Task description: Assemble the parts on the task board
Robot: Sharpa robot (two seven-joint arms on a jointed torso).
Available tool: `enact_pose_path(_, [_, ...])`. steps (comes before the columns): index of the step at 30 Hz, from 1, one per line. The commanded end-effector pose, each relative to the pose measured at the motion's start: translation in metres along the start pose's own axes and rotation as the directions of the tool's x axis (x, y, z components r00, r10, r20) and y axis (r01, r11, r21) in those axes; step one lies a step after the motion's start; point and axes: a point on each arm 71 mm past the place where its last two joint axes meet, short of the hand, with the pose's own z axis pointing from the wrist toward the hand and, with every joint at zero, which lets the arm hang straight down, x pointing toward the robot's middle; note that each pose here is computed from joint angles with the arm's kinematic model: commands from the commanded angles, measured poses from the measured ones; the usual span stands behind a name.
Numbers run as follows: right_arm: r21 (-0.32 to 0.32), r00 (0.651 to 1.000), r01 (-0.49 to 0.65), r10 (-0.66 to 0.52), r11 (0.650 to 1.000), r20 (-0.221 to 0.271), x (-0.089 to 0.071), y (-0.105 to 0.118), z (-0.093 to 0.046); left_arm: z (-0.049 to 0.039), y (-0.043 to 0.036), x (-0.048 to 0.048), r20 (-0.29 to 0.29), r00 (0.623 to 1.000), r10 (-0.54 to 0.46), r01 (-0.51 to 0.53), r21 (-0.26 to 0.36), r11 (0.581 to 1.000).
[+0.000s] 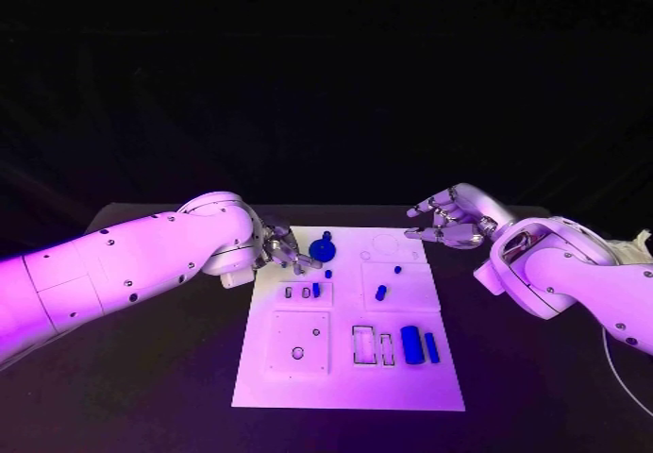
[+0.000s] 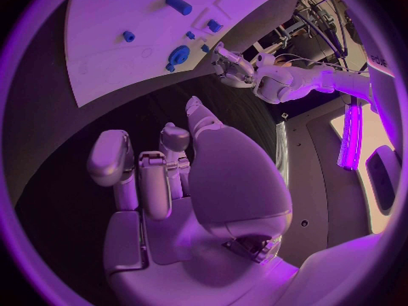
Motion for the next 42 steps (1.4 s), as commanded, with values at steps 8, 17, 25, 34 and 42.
enact_pose_path(8, [-0.002, 1.0, 0.017, -0.017, 1.0, -0.01, 0.001, -0.001, 0.002, 0.0074, -0.0133, 0.009, -0.082, 0.991, 0.109, -0.112, -0.034, 0.993])
enact_pose_path(17, [0.005, 1.0, 0.014, -0.014, 1.0, -0.014, 0.004, -0.001, 0.004, 0.0098, -0.0185, 0.0134, -0.124, 0.979, 0.161, -0.167, -0.039, 0.985])
enact_pose_path(25, [0.007, 1.0, 0.007, -0.006, 1.0, -0.02, 0.006, -0.001, 0.005, 0.0142, -0.0228, 0.0136, -0.127, 0.978, 0.166, -0.173, -0.046, 0.984])
enact_pose_path(34, [0.008, 1.0, 0.001, -0.001, 1.0, -0.027, 0.007, 0.0, 0.006, 0.0196, -0.0292, 0.0156, -0.138, 0.976, 0.168, -0.176, -0.046, 0.983])
enact_pose_path(42, [0.01, 0.999, 0.001, 0.0, 1.0, -0.033, 0.009, 0.0, 0.007, 0.021, -0.0326, 0.0176, -0.152, 0.973, 0.173, -0.181, -0.041, 0.983])
